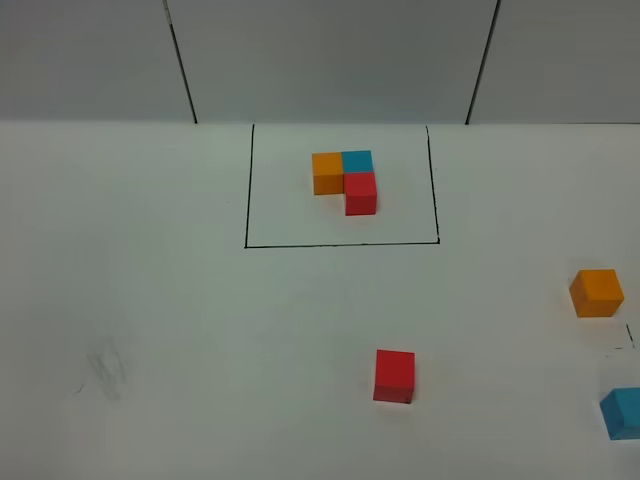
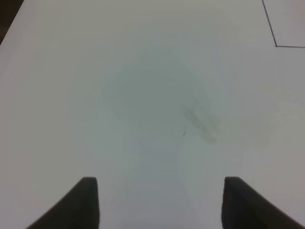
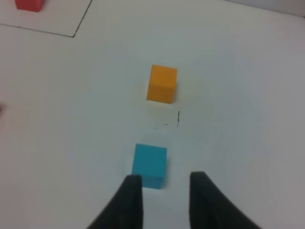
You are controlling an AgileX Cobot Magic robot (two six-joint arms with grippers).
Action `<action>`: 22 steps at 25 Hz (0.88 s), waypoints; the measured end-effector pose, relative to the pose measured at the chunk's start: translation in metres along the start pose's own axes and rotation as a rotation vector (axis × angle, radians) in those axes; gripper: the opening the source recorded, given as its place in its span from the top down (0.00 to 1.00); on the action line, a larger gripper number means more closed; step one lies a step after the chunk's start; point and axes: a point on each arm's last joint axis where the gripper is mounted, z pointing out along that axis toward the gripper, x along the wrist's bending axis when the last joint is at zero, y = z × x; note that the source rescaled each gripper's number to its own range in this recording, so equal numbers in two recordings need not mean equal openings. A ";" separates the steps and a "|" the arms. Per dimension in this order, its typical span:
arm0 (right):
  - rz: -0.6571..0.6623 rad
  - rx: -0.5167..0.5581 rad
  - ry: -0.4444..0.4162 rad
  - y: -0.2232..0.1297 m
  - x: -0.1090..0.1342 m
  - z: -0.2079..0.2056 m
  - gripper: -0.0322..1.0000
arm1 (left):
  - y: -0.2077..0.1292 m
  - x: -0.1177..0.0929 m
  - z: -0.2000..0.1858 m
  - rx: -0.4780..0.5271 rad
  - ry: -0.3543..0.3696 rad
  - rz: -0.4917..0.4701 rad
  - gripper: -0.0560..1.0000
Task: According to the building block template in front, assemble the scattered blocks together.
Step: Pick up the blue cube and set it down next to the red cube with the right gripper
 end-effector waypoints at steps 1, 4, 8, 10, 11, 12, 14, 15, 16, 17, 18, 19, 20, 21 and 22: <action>0.000 0.000 0.000 0.000 0.000 0.000 0.97 | 0.000 0.000 0.000 0.000 0.000 0.000 0.72; 0.000 0.000 0.000 0.000 0.000 0.000 0.97 | 0.000 0.000 0.000 0.000 0.000 0.000 0.72; 0.000 0.000 0.000 0.000 0.000 0.000 0.97 | 0.000 0.000 0.000 0.001 0.000 0.000 0.72; 0.000 0.000 0.000 0.000 0.000 0.000 0.97 | 0.000 0.000 0.000 0.001 0.000 0.000 0.72; 0.000 0.000 0.000 0.000 0.000 0.000 0.97 | 0.000 0.000 0.000 0.001 0.000 0.000 0.72; 0.000 0.000 0.000 0.000 0.000 0.000 0.97 | 0.000 0.000 0.000 0.001 0.000 0.000 0.72; 0.000 0.000 0.000 0.000 0.000 0.000 0.97 | 0.000 0.000 0.000 0.001 0.000 0.000 0.72; 0.002 0.008 0.000 0.001 0.000 0.001 0.96 | 0.000 0.000 0.000 0.001 0.000 0.000 0.72; 0.012 0.022 0.000 0.002 -0.001 0.003 0.95 | 0.000 0.000 0.000 0.001 0.000 0.000 0.72; 0.027 0.046 0.000 0.004 -0.001 0.007 0.93 | 0.000 0.000 0.000 0.001 0.000 0.000 0.72; 0.046 0.077 0.000 0.009 -0.002 0.012 0.90 | 0.000 0.000 0.000 0.001 0.000 0.000 0.72; 0.059 0.107 0.001 0.015 -0.003 0.017 0.86 | 0.000 0.000 0.000 0.000 0.000 0.000 0.72; 0.068 0.128 -0.001 0.021 -0.005 0.023 0.80 | 0.000 0.000 0.000 0.001 0.000 0.000 0.73; 0.072 0.154 0.001 0.030 -0.006 0.031 0.74 | 0.000 0.000 0.000 0.001 0.000 0.000 0.73; 0.074 0.185 0.005 0.037 -0.007 0.040 0.67 | 0.000 0.000 0.000 0.001 0.000 0.000 0.73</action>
